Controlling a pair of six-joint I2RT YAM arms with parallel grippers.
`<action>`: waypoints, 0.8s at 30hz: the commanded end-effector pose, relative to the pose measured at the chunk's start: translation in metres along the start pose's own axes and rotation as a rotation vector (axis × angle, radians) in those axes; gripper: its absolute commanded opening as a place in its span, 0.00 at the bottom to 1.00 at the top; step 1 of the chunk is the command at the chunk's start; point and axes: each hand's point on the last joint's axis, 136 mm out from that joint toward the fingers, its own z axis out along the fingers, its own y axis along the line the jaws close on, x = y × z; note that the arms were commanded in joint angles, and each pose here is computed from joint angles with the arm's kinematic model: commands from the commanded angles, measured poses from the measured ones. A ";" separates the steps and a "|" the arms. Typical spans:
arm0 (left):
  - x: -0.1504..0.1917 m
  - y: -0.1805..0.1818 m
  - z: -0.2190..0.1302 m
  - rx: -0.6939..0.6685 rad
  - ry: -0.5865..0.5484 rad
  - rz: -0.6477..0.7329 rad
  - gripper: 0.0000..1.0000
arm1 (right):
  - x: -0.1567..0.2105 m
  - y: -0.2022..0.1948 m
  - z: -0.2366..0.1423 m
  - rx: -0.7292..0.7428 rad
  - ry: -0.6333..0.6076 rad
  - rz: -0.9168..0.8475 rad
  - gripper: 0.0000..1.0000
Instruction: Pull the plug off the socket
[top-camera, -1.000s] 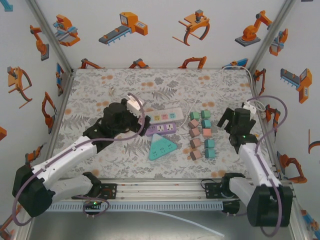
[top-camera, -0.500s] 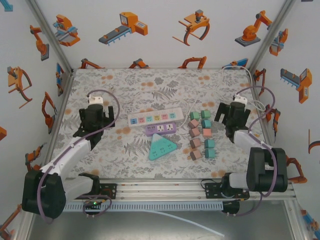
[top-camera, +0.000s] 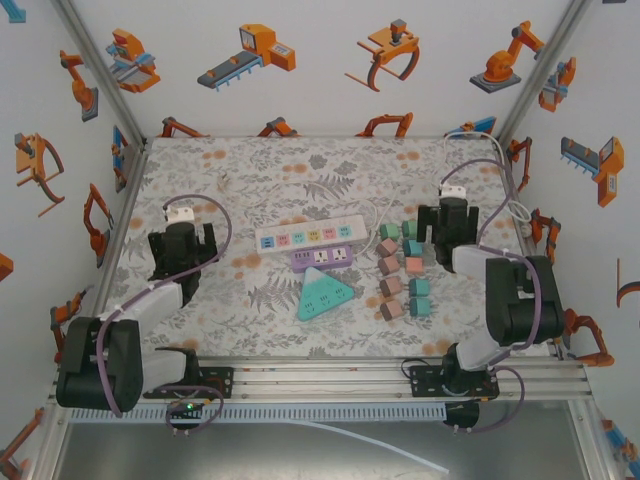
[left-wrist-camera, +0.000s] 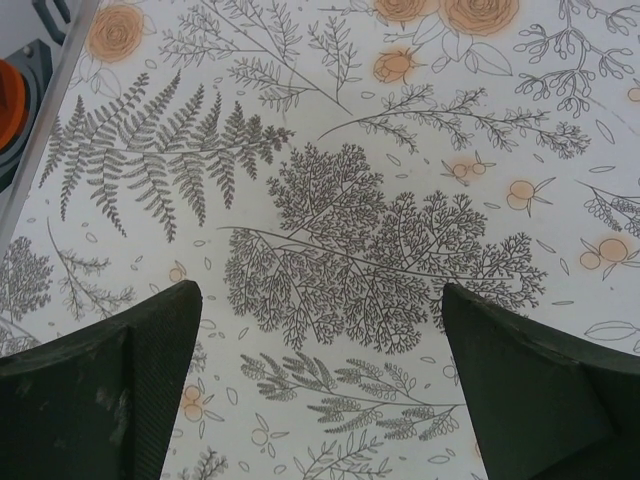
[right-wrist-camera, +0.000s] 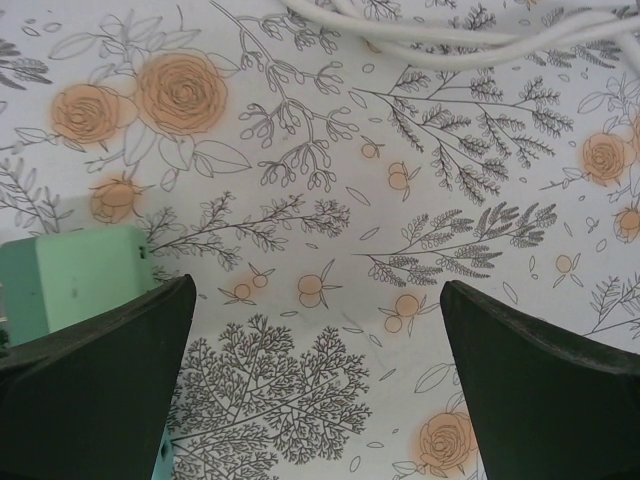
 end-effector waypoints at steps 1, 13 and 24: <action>-0.017 -0.010 0.003 0.073 -0.091 -0.008 0.97 | -0.013 -0.009 -0.001 0.029 -0.062 0.026 0.99; -0.029 -0.019 0.030 0.186 -0.145 -0.087 0.97 | 0.002 -0.004 -0.019 -0.194 -0.232 0.125 1.00; -0.009 -0.029 0.046 0.227 -0.122 -0.073 0.97 | 0.003 -0.010 -0.018 -0.164 -0.229 0.138 0.99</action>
